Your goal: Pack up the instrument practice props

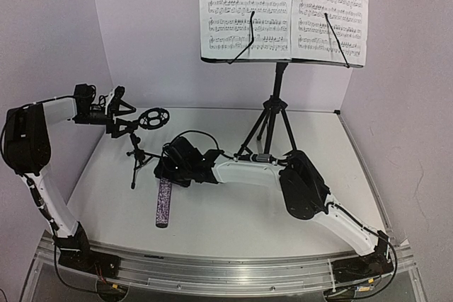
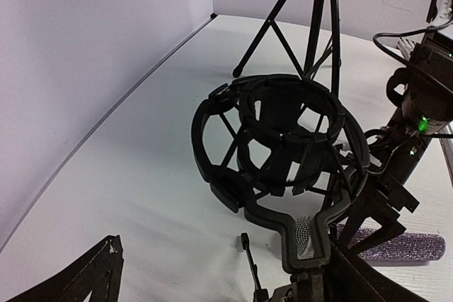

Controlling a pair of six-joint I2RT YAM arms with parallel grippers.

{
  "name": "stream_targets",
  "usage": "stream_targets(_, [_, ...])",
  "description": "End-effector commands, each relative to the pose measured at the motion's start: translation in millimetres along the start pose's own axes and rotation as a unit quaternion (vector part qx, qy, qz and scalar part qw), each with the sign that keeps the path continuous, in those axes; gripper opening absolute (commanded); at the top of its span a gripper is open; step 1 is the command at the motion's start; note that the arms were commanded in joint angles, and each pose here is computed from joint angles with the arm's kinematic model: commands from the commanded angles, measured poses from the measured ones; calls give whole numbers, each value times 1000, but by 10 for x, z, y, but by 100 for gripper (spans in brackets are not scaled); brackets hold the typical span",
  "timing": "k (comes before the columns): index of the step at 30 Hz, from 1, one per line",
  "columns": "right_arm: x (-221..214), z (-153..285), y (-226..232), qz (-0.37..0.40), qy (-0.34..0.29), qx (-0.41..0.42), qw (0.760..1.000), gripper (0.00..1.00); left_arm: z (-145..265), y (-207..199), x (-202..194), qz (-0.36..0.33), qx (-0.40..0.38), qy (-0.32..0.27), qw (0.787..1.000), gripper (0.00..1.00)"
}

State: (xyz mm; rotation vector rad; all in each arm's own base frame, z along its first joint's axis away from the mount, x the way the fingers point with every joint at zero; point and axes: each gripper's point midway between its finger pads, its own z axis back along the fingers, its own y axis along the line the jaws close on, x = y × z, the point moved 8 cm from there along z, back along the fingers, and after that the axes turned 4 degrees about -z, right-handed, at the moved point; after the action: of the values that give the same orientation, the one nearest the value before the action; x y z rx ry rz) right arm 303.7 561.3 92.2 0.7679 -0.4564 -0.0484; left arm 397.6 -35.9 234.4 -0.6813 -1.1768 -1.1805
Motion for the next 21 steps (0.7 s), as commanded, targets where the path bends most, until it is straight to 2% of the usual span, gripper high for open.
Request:
stream_targets(1, [300, 582, 683, 80, -35, 96, 992, 71, 5, -38, -84, -14, -16, 3, 1000, 95])
stream_targets(8, [513, 888, 974, 151, -92, 147, 973, 72, -16, -64, -194, -28, -24, 21, 999, 95])
stream_targets(10, [601, 859, 962, 141, -112, 152, 972, 68, -17, -80, -197, -38, -28, 23, 999, 94])
stream_targets(13, [720, 767, 941, 120, -142, 161, 969, 55, -7, -112, -201, -56, -34, 27, 997, 95])
stream_targets(19, [838, 654, 1006, 88, -176, 196, 961, 53, -4, -107, -204, -74, -42, 34, 996, 95])
stream_targets(21, [885, 655, 1000, 74, -198, 193, 958, 49, -6, -118, -210, -75, -51, 34, 995, 95])
